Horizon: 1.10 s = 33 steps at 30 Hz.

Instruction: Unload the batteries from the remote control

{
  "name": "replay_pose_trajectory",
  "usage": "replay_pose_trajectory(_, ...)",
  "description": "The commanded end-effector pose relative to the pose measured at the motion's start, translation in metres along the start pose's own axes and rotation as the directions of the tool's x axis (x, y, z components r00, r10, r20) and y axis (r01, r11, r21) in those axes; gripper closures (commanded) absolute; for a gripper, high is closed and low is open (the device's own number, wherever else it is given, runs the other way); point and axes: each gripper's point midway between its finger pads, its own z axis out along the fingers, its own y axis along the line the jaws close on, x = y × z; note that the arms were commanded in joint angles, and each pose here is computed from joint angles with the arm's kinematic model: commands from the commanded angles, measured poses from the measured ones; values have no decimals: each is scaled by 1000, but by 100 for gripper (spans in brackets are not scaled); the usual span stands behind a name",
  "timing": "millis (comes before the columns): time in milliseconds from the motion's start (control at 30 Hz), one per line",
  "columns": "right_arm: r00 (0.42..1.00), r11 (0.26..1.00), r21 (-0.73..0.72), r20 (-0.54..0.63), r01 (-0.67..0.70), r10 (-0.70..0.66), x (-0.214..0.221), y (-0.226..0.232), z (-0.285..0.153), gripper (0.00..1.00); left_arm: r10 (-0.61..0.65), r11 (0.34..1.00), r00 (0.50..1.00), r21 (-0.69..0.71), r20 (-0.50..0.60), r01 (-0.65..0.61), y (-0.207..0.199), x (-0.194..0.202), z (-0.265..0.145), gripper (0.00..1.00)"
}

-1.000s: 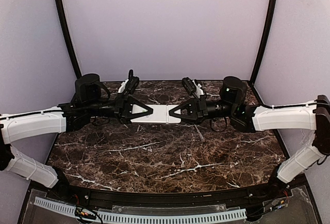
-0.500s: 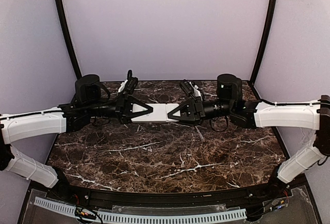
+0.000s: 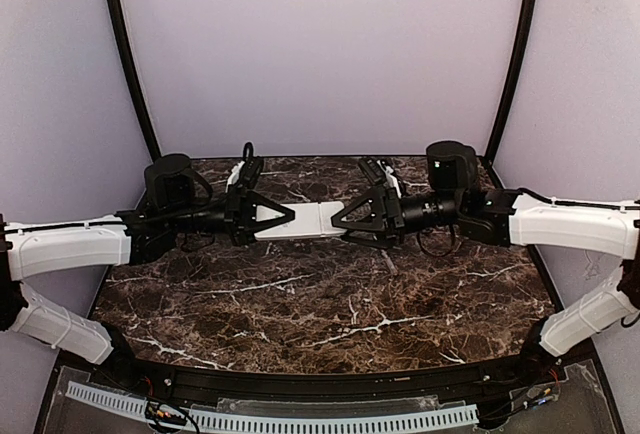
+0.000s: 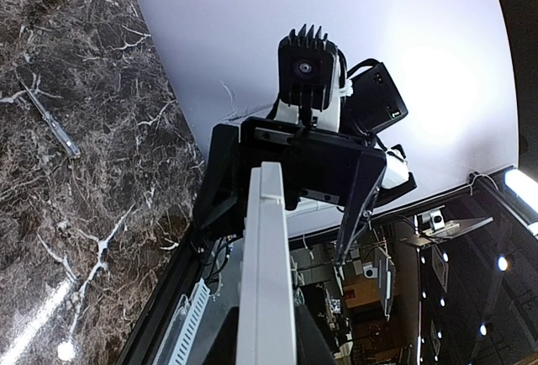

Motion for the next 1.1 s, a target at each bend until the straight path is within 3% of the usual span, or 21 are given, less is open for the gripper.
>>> replay_pose_trajectory(0, 999, 991, 131, 32, -11, 7, -9, -10, -14, 11, 38, 998, 999, 39, 32, -39, -10, -4, -3, 100)
replay_pose_trajectory(167, 999, 950, 311, 27, -35, 28, -13, -30, -24, 12, 25, 1000, 999, 16, 39, -26, 0, -4, -2, 100)
replay_pose_trajectory(1067, 997, 879, 477, -55, -21, 53, -19, -41, 8, 25, 9, 1000, 1000, 12, 18, -9, 18, -1, 6, 100)
